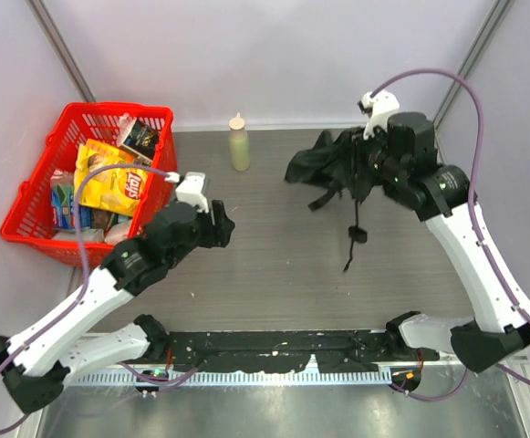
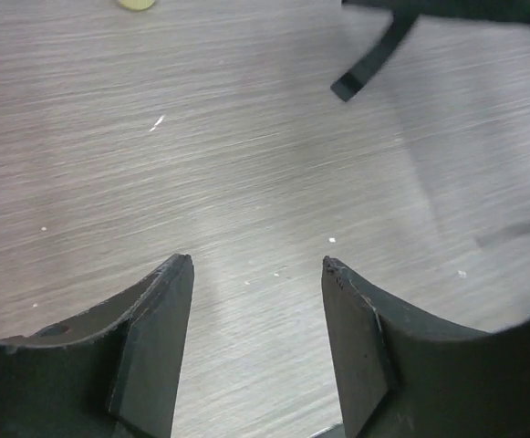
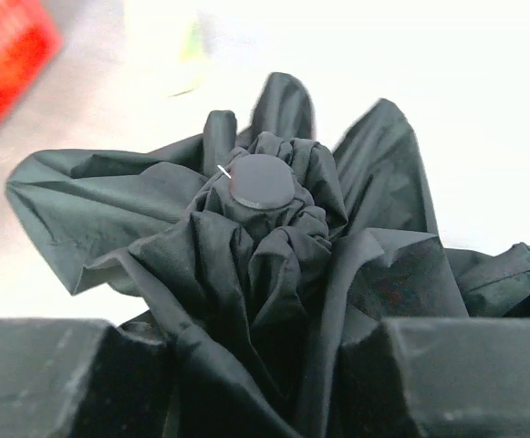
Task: Put away the umbrella
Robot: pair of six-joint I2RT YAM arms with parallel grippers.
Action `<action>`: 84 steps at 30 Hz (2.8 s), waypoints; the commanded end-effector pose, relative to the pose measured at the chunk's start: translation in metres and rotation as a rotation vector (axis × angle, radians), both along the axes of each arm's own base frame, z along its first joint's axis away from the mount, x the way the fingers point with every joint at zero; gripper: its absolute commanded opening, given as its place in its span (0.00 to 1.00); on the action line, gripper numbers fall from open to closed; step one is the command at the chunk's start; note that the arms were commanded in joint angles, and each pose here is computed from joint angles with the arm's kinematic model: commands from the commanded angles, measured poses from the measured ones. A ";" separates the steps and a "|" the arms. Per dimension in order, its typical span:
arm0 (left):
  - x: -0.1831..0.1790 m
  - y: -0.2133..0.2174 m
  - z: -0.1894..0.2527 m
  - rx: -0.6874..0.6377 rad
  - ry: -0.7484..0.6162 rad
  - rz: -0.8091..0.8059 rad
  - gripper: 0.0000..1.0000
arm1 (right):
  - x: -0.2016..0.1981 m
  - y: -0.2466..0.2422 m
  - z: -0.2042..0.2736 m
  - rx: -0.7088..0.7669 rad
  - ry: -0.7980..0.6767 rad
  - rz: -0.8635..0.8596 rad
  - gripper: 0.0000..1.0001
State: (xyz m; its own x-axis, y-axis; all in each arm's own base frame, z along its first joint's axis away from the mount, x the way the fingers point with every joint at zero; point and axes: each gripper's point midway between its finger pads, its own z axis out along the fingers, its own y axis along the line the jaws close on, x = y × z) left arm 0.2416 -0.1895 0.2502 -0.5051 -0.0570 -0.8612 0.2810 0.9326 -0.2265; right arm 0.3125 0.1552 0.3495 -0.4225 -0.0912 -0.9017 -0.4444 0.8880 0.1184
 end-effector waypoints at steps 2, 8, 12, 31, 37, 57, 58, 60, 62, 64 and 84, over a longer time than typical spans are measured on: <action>-0.028 -0.004 0.053 -0.237 -0.103 -0.096 0.66 | 0.057 -0.125 0.068 -0.501 -0.271 -0.578 0.00; -0.045 0.014 0.060 -0.299 -0.146 -0.089 0.72 | 0.088 -0.135 0.086 -0.882 -0.394 -0.833 0.00; -0.048 0.029 0.058 -0.320 -0.170 -0.040 0.75 | 0.106 -0.065 0.005 -1.061 -0.366 -0.689 0.00; -0.051 0.029 0.022 -0.345 -0.086 0.002 0.79 | -0.054 0.138 -0.358 -0.914 0.367 0.478 0.01; -0.051 0.018 -0.002 -0.397 0.012 0.028 0.76 | -0.089 0.162 -0.377 -0.590 0.592 0.647 0.01; -0.009 -0.073 -0.064 -0.502 0.302 -0.068 0.74 | -0.056 0.138 -0.276 0.127 0.371 0.616 0.00; -0.008 -0.079 -0.065 -0.535 0.327 -0.088 0.77 | -0.057 0.133 -0.271 0.133 0.356 0.617 0.00; -0.003 -0.089 -0.064 -0.604 0.352 -0.112 0.84 | -0.058 0.129 -0.264 0.136 0.338 0.609 0.01; 0.001 -0.101 -0.065 -0.658 0.390 -0.125 0.89 | -0.058 0.131 -0.256 0.153 0.321 0.610 0.00; 0.006 -0.113 -0.065 -0.720 0.429 -0.129 0.95 | -0.056 0.131 -0.251 0.170 0.297 0.600 0.00; 0.006 -0.060 -0.049 -0.284 0.057 -0.134 0.66 | -0.026 0.110 -0.154 0.274 0.145 0.356 0.00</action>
State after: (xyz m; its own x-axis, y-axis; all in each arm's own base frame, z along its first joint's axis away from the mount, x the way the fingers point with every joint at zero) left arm 0.2303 -0.2807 0.1789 -0.7214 -0.3037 -0.6224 0.3113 0.6606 -0.6831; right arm 0.2770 0.2652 0.1464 -0.5827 -0.1125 -0.8049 -0.6804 0.6092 0.4074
